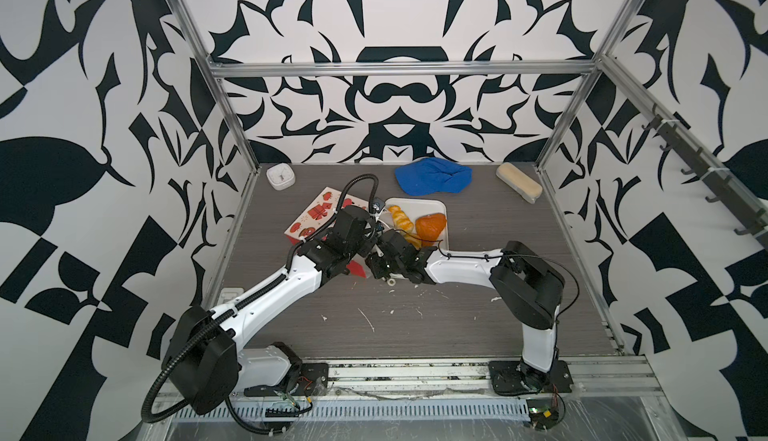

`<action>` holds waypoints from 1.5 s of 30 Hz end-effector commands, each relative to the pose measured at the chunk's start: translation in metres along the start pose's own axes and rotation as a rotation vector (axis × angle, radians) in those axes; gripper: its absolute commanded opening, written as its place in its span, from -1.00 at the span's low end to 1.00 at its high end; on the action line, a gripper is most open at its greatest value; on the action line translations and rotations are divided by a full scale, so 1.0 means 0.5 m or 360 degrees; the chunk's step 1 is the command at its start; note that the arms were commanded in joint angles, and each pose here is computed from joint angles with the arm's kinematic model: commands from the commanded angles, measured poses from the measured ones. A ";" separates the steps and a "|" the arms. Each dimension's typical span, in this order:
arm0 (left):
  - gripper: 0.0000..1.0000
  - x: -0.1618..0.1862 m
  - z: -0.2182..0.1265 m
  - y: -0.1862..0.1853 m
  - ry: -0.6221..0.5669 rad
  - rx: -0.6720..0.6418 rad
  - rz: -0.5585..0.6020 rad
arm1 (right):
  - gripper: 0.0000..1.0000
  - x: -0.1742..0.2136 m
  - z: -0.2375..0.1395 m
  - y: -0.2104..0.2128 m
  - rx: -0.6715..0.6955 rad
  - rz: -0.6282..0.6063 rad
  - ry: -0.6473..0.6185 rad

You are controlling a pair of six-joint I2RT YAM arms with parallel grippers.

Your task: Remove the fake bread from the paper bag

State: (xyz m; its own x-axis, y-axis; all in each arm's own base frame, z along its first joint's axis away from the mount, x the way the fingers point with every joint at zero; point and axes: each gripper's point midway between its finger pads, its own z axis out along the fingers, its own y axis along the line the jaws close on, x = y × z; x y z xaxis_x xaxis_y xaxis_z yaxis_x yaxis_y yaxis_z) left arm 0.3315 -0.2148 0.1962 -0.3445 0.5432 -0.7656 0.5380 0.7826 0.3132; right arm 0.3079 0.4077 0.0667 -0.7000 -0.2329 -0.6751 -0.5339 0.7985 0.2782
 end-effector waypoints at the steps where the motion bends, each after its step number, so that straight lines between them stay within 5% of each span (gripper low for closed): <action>1: -0.71 -0.056 -0.009 -0.015 -0.0160 0.0064 -0.0018 | -0.22 -0.065 -0.031 0.067 -0.0033 -0.0009 -0.0232; 17: 0.18 0.048 -0.106 0.011 0.0069 0.0017 -0.0109 | -0.23 -0.052 -0.034 0.135 -0.0288 -0.0001 -0.0053; 24: 0.27 0.061 -0.122 -0.010 0.0148 0.0131 -0.0168 | -0.24 -0.051 -0.028 0.135 -0.0288 0.0008 -0.0051; 27: 0.19 0.063 -0.121 -0.010 0.0179 0.0132 -0.0198 | -0.25 -0.045 -0.028 0.143 -0.0322 0.0004 -0.0021; 33: -0.29 0.066 -0.100 -0.007 0.0205 0.0088 -0.0198 | -0.25 -0.020 -0.040 0.146 -0.0402 0.0016 0.0182; 40: -0.84 0.073 -0.083 -0.024 0.0198 0.0140 -0.0202 | -0.24 -0.022 -0.056 0.130 -0.0526 0.0189 0.0306; 45: -1.00 0.083 -0.085 -0.023 0.0221 0.0132 -0.0196 | -0.24 -0.022 -0.063 0.122 -0.0693 0.0347 0.0414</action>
State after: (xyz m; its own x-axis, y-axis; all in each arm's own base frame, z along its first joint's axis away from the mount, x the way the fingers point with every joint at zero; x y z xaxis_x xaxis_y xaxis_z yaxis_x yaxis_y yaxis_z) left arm 0.2834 -0.1840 0.1880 -0.5091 0.4846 -0.7113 0.5221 0.8309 0.1924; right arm 0.2685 0.4283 0.0851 -0.8709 -0.2750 -0.4072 -0.4807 0.6488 0.5899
